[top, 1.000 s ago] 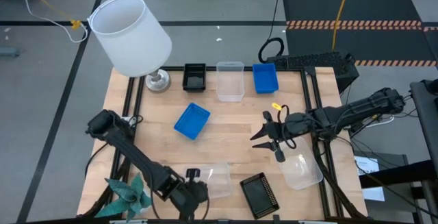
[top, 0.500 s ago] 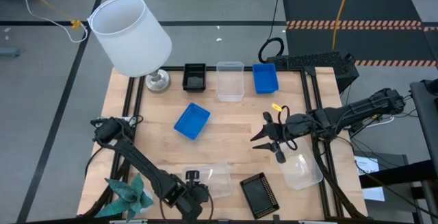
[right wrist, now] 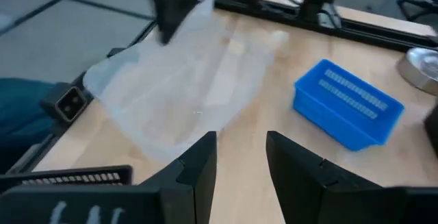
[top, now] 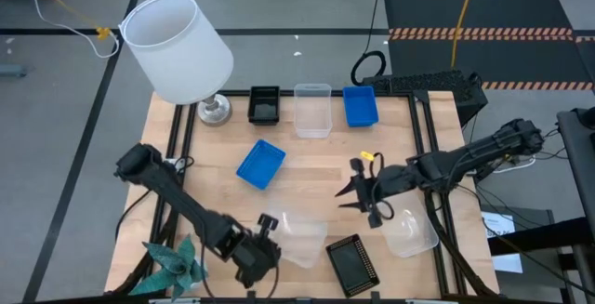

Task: Stack baskets by color
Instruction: Put the bottom left transparent bin on the top left transparent bin

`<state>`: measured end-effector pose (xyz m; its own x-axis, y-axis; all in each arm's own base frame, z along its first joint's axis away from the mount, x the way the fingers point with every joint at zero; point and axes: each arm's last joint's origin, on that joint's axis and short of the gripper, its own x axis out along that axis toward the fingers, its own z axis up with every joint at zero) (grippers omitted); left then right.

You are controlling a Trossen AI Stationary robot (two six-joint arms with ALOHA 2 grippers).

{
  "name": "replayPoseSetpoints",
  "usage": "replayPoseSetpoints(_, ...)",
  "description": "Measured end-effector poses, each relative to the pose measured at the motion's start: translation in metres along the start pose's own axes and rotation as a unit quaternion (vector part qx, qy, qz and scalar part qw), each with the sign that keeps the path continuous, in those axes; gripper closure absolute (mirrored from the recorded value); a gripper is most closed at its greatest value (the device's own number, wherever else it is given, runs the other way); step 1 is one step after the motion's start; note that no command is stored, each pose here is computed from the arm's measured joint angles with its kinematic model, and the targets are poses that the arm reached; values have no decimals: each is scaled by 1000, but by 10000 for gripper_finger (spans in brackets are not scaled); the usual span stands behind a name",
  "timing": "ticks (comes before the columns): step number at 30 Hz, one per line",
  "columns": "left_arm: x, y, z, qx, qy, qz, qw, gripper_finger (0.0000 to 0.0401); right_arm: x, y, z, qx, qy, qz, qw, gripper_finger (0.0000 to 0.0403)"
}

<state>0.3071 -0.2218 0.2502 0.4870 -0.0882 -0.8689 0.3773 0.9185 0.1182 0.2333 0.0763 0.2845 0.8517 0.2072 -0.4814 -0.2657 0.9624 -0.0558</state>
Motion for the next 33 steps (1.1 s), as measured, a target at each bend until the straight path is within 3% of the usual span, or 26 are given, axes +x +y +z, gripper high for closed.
replayPoseSetpoints(7, -33, 35, -1, 115, -8, 16, 993, 397, 24, 25, 29, -30, 50, 36, 998, 280)
replayPoseSetpoints(14, -37, 65, 0, 232, -3, 36, 972, 398, 46, 48, 49, -37, 75, 62, 995, 251)
replayPoseSetpoints(24, -30, 97, -1, 204, 12, 56, 977, 398, 63, 61, 50, -59, 97, 61, 992, 192)
replayPoseSetpoints(28, -30, 97, -1, 205, 12, 55, 977, 398, 67, 59, 48, -87, 102, 23, 991, 190)
replayPoseSetpoints(33, -30, 97, 0, 203, 8, 56, 978, 397, 67, 58, 46, -99, 112, 23, 988, 209)
